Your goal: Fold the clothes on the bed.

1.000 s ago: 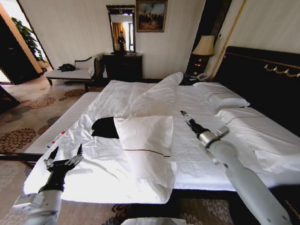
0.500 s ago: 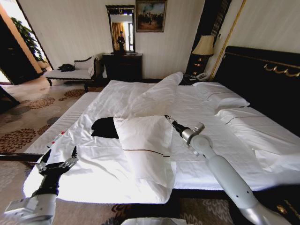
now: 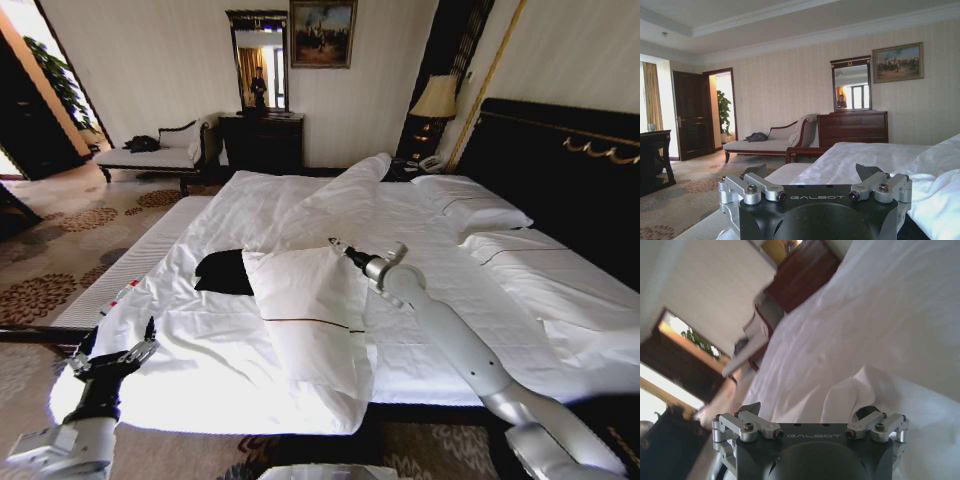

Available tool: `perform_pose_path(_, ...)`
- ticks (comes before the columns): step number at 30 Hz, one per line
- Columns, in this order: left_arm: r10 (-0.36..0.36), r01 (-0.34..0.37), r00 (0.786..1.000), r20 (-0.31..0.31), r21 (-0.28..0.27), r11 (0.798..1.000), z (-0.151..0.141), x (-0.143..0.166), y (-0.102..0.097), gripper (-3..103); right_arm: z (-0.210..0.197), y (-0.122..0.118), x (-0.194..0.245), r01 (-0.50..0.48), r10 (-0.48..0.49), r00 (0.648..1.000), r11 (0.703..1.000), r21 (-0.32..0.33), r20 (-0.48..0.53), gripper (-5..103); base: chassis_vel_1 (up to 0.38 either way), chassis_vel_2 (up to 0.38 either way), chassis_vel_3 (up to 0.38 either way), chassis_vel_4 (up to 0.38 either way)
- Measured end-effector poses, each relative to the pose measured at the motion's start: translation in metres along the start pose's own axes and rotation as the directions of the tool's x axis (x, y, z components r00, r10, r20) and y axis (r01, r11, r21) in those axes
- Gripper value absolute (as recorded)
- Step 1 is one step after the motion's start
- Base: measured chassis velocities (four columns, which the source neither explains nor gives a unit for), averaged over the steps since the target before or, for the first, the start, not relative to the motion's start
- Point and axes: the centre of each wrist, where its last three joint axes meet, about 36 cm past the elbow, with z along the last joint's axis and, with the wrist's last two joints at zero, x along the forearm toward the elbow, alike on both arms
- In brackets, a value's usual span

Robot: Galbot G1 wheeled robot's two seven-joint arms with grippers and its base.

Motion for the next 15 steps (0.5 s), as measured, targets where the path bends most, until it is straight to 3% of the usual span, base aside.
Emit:
perform_pose_path(3, -0.009, 0.009, 1.0, -0.006, 0.0, 1.0, 0.003, 0.0, 0.001, 100, 0.009, 0.008, -0.011, -0.012, 0.015, 0.998, 0.999, 0.047, -0.064, 100, 0.0, 0.0, 0.0, 0.0)
perform_pose_path(15, -0.039, 0.039, 0.999, -0.007, -0.002, 0.999, 0.009, -0.001, 0.005, 100, 0.015, 0.055, -0.019, 0.063, -0.044, 0.99, 0.987, 0.146, -0.132, 100, 0.0, 0.0, 0.0, 0.0)
